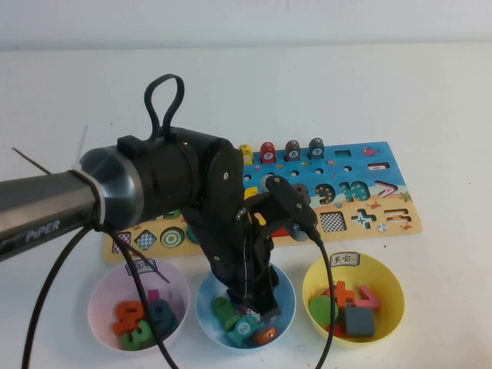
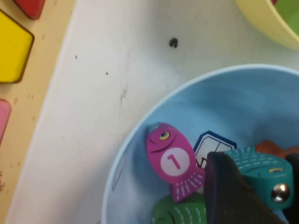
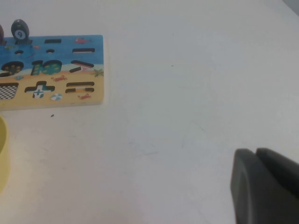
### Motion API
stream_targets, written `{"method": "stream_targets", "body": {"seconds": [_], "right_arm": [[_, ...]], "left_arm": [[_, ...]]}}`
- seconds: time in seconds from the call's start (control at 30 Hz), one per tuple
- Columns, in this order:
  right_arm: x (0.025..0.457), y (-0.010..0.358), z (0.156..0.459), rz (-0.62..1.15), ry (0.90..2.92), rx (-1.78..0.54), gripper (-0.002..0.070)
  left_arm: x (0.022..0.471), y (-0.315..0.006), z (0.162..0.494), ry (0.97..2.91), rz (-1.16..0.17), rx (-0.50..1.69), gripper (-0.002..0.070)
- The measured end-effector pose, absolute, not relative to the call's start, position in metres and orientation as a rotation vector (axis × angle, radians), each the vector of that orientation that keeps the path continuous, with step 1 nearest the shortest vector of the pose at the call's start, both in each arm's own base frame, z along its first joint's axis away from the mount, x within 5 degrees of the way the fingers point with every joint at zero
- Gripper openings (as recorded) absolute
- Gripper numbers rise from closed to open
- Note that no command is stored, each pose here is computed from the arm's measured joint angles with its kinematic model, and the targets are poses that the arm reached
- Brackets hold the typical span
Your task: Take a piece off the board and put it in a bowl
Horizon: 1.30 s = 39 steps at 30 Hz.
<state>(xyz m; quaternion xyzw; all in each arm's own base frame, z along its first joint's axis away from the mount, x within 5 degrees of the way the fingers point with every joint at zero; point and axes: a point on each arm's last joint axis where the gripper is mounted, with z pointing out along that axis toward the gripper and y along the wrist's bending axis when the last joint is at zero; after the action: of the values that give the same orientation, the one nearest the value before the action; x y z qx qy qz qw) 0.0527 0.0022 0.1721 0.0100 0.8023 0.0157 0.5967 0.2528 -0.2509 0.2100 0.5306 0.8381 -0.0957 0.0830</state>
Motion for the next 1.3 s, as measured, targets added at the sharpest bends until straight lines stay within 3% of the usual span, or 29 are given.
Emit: {"method": "stream_targets", "body": {"seconds": [0.43, 0.83, 1.0, 1.13, 1.23, 1.3], "right_arm": [[0.053, 0.002, 0.172, 0.038, 1.862, 0.024, -0.0017], [0.053, 0.002, 0.172, 0.038, 1.862, 0.024, -0.0017], [0.053, 0.002, 0.172, 0.040, 1.862, 0.025, -0.0017], [0.053, 0.002, 0.172, 0.040, 1.862, 0.025, -0.0017], [0.053, 0.002, 0.172, 0.040, 1.862, 0.025, -0.0017], [0.053, 0.002, 0.172, 0.040, 1.862, 0.025, -0.0017]], "left_arm": [[0.257, -0.255, 0.198, 2.529, -0.281, 1.584, 0.0203], [0.256, -0.256, 0.198, 2.554, -0.285, 1.554, 0.0334], [0.257, -0.257, 0.206, 2.628, -0.296, 1.481, 0.0343], [0.264, -0.261, 0.222, 2.614, -0.268, 1.457, 0.0223], [0.268, -0.262, 0.231, 2.600, -0.253, 1.419, 0.0074], [0.266, -0.260, 0.237, 2.594, -0.252, 1.399, 0.0030]]}}
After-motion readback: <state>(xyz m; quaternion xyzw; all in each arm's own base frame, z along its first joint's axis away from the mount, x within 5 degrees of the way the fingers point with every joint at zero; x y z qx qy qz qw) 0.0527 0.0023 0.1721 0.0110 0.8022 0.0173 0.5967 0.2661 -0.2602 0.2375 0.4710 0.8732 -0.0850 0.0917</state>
